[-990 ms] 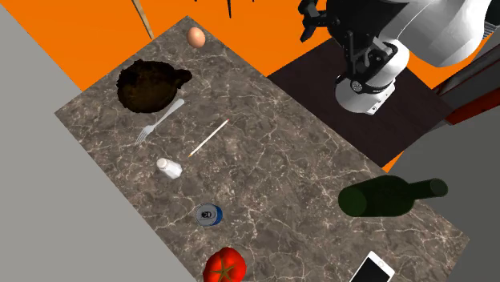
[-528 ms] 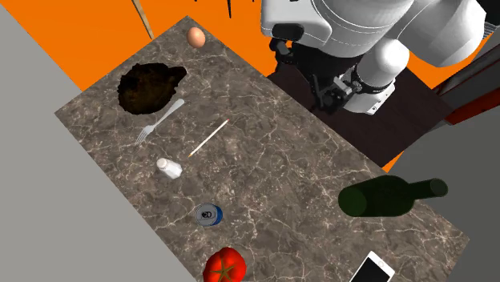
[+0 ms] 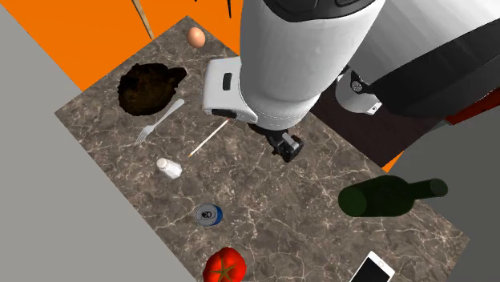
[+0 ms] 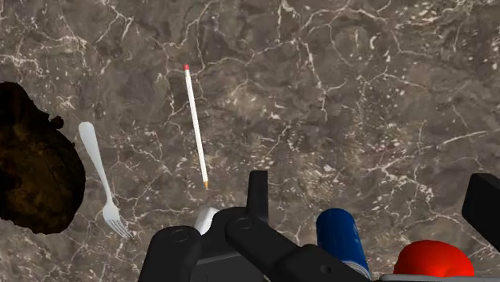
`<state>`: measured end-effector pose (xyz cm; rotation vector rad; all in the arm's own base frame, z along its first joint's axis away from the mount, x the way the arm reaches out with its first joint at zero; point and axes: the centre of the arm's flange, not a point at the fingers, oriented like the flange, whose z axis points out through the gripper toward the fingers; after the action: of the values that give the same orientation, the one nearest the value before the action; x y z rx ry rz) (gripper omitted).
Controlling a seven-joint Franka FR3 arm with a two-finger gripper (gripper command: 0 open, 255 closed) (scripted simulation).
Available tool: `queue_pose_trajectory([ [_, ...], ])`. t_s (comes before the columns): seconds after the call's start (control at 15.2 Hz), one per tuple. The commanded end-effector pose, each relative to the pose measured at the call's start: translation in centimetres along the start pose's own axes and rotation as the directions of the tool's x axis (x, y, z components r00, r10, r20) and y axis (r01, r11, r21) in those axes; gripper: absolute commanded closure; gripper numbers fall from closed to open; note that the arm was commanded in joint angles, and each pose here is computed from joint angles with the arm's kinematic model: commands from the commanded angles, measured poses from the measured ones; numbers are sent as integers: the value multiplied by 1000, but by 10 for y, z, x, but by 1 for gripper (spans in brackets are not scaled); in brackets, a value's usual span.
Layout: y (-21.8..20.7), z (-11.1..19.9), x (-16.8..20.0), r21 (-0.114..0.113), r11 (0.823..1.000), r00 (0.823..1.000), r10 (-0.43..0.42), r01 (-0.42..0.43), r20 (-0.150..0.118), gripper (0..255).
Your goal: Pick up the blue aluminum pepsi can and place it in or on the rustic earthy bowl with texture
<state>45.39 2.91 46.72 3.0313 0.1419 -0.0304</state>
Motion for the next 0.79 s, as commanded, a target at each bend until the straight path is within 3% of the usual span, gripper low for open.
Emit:
queue_pose_trajectory([
  [0.0,-1,12,22,10,1000,1000,-7,7,1,0],
  [0.73,-19,88,145,62,997,999,-42,42,11,0],
])
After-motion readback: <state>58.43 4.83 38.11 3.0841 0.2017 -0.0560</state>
